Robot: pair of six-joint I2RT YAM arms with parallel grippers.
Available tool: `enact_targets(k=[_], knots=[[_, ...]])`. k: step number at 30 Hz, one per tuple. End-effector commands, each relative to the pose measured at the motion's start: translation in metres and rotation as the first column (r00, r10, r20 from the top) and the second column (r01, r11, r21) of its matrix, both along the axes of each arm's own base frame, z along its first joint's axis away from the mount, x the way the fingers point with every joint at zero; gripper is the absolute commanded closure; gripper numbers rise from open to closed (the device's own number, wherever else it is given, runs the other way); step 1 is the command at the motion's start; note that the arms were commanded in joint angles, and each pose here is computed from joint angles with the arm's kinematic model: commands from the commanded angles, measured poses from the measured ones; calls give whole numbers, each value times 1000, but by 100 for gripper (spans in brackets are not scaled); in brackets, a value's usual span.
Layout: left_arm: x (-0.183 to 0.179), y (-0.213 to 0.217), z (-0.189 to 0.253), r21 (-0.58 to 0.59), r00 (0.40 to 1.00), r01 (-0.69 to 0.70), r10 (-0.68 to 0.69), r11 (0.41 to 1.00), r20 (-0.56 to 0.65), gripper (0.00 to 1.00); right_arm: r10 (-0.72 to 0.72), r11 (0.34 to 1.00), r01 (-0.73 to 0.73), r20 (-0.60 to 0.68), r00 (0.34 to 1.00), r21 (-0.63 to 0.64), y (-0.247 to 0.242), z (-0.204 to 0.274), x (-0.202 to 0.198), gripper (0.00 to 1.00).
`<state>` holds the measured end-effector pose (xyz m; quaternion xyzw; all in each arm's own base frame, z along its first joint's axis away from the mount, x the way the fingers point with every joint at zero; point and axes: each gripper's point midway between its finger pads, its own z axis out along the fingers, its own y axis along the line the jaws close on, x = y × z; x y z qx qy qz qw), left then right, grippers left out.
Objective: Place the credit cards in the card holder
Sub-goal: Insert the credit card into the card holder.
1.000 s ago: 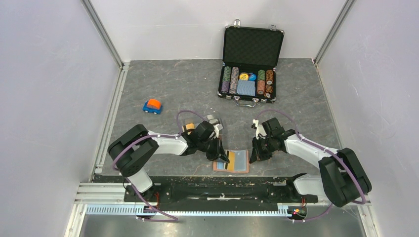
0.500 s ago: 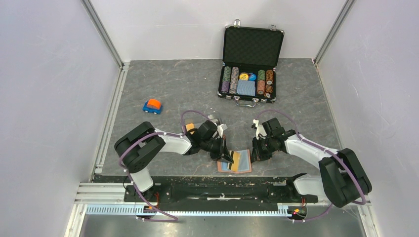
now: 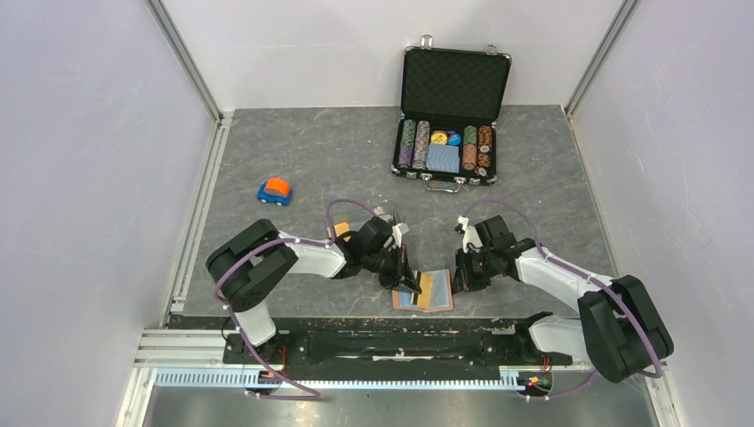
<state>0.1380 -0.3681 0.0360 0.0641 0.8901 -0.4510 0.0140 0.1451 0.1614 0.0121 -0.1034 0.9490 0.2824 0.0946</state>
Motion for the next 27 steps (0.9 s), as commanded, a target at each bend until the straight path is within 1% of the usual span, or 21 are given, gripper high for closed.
enact_targets(k=[1,13,16,21,27], knots=[[13,-2,2,30,996,-81,80,996,25,98,14,998,-20,-99,995,-53,-13,-13,-31,100],[12,10,3,63,992,-121,119,991,40,98,26,998,-31,-102,994,-53,-16,-7,-37,100],[12,7,6,35,993,-114,112,993,47,98,26,998,-31,-102,994,-50,-15,-7,-37,100],[7,-11,6,-40,999,-52,53,998,9,98,28,998,-34,-97,995,-59,-16,-10,-34,100],[2,-17,5,-52,1000,-15,15,999,-5,98,24,998,-30,-94,995,-60,-14,-11,-30,100]])
